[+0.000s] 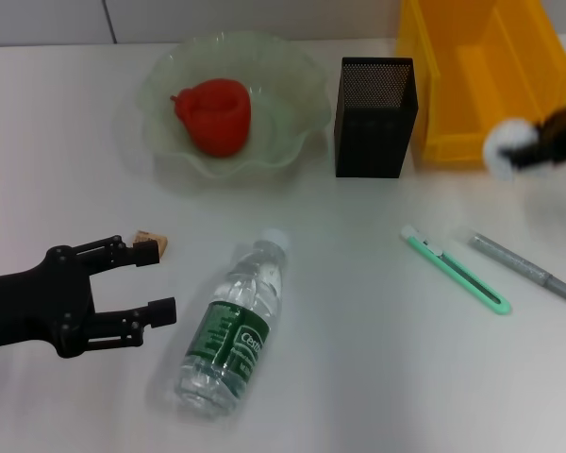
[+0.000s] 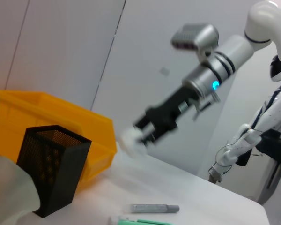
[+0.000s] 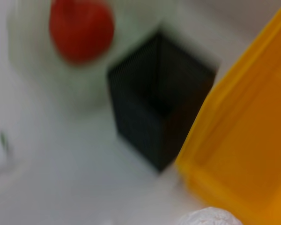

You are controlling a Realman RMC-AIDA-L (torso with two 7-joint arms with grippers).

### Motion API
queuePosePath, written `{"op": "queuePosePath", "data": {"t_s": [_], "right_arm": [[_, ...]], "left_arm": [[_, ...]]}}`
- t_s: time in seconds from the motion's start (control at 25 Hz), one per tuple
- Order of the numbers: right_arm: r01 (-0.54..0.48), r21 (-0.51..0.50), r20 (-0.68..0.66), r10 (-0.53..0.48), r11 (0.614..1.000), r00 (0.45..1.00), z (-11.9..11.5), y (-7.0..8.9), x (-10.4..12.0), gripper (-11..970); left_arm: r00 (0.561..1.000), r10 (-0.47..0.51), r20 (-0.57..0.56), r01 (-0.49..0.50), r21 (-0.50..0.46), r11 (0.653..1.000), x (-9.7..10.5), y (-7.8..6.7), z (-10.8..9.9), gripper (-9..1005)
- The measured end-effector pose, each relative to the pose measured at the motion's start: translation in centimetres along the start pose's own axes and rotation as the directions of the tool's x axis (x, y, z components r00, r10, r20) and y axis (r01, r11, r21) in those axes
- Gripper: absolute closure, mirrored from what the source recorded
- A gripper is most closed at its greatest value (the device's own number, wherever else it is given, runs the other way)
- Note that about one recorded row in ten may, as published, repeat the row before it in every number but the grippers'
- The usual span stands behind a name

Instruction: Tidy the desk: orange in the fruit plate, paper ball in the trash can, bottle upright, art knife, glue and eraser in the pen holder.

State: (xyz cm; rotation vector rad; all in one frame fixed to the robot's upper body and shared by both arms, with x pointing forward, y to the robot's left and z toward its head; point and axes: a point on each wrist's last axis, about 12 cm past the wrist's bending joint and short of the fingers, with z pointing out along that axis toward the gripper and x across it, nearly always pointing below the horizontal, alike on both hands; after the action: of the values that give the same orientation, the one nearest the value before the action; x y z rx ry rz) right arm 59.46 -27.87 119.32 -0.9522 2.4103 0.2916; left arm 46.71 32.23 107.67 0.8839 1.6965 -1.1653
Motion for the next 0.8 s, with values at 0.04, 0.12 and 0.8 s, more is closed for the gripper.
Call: {"op": "queuePosePath", "data": {"t_s": [0.04,0.12,0.8], "right_arm": [[-0.015,0.05,0.079,0.011,0.999,0.997,-1.3,-0.8,-0.8,459],[-0.026,0.086,0.122,0.015,0.996,0.992,-1.8,-1.3,-1.3,459],[-0.103,0.13,0.243,0.069,0.986,0.968,2.4,-2.9,-3.6,303]], "left_arm": [[1.0,0.0,0.0,0.0,0.004,1.0,-0.1,0.0,0.0,155],[1.0,0.002,0.0,-0.002,0.006,1.0,-0.1,0.0,0.0,155],[0.999,-0.029,0.013,0.029,0.001,1.0,-0.7,0.3,-0.1,156]]}}
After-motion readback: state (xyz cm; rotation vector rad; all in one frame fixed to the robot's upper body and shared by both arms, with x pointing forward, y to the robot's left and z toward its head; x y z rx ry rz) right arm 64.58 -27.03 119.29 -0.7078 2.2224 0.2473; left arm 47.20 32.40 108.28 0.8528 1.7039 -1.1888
